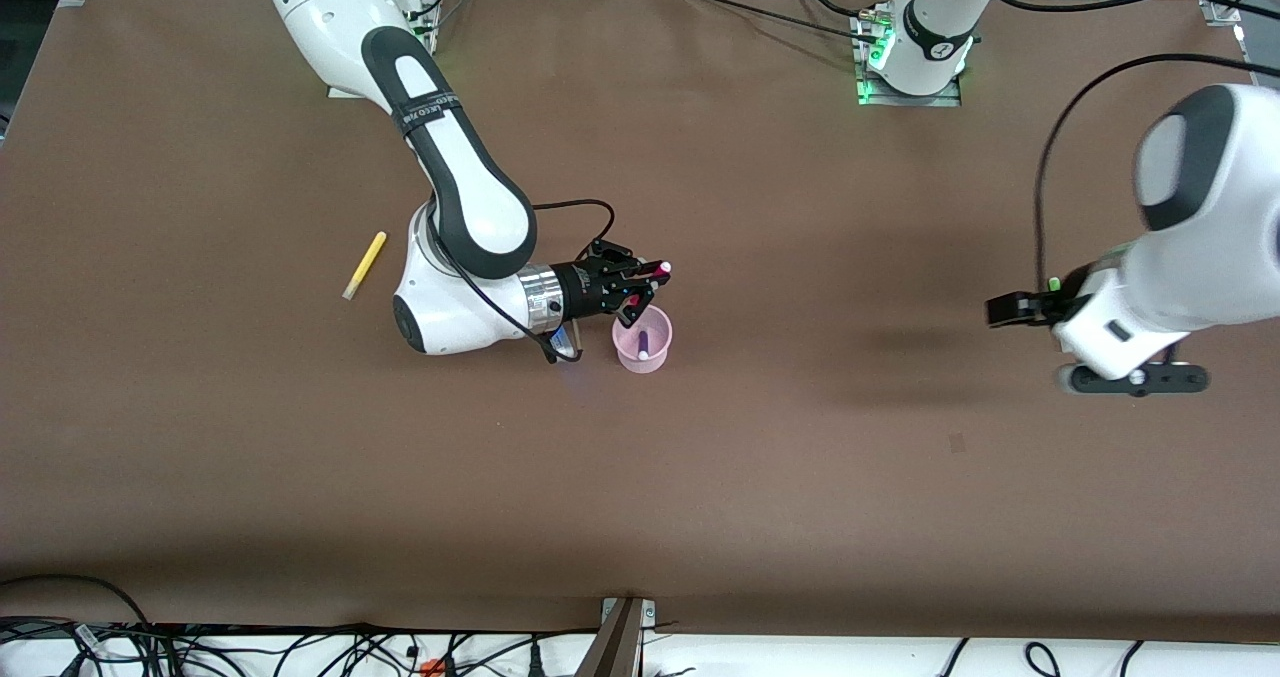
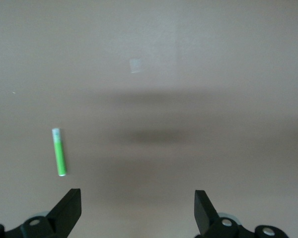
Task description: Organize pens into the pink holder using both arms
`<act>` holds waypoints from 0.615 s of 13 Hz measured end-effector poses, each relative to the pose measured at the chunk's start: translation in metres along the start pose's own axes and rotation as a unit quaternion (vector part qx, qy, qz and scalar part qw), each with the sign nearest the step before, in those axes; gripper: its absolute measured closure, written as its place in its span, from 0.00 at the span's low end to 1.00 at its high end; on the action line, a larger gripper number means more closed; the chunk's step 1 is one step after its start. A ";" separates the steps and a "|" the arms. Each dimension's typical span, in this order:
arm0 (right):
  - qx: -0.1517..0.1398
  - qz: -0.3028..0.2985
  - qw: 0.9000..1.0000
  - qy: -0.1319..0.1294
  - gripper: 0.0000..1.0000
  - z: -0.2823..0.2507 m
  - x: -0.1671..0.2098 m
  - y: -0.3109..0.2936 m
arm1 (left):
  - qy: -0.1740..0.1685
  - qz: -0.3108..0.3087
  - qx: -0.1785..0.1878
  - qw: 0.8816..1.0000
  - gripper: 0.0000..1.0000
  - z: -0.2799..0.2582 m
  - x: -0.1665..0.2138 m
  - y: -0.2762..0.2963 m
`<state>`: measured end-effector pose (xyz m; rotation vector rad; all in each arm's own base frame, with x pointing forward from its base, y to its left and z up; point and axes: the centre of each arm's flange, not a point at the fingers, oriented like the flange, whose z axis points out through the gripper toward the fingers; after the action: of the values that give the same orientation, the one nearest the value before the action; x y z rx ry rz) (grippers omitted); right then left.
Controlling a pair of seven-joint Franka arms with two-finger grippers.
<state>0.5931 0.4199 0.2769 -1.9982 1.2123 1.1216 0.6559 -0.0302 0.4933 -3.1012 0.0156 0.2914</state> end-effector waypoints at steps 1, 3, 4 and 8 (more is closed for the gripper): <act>0.001 0.000 1.000 0.000 0.83 0.000 0.000 0.000 | -0.002 0.005 -0.003 1.000 0.00 -0.004 -0.004 -0.021; 0.003 0.000 1.000 0.002 0.83 0.000 0.000 -0.001 | 0.000 0.000 -0.024 1.000 0.00 -0.011 -0.010 -0.055; 0.008 -0.001 1.000 0.005 0.83 -0.001 0.000 -0.002 | 0.002 -0.003 -0.031 0.999 0.00 -0.013 -0.011 -0.065; 0.019 -0.011 1.000 0.012 0.83 0.003 -0.009 -0.006 | 0.005 -0.001 -0.031 1.000 0.00 -0.014 -0.013 -0.058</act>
<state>0.5955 0.4289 0.2836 -1.9975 1.2133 1.0585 0.6468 0.0278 0.5109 -3.1637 0.0034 0.2816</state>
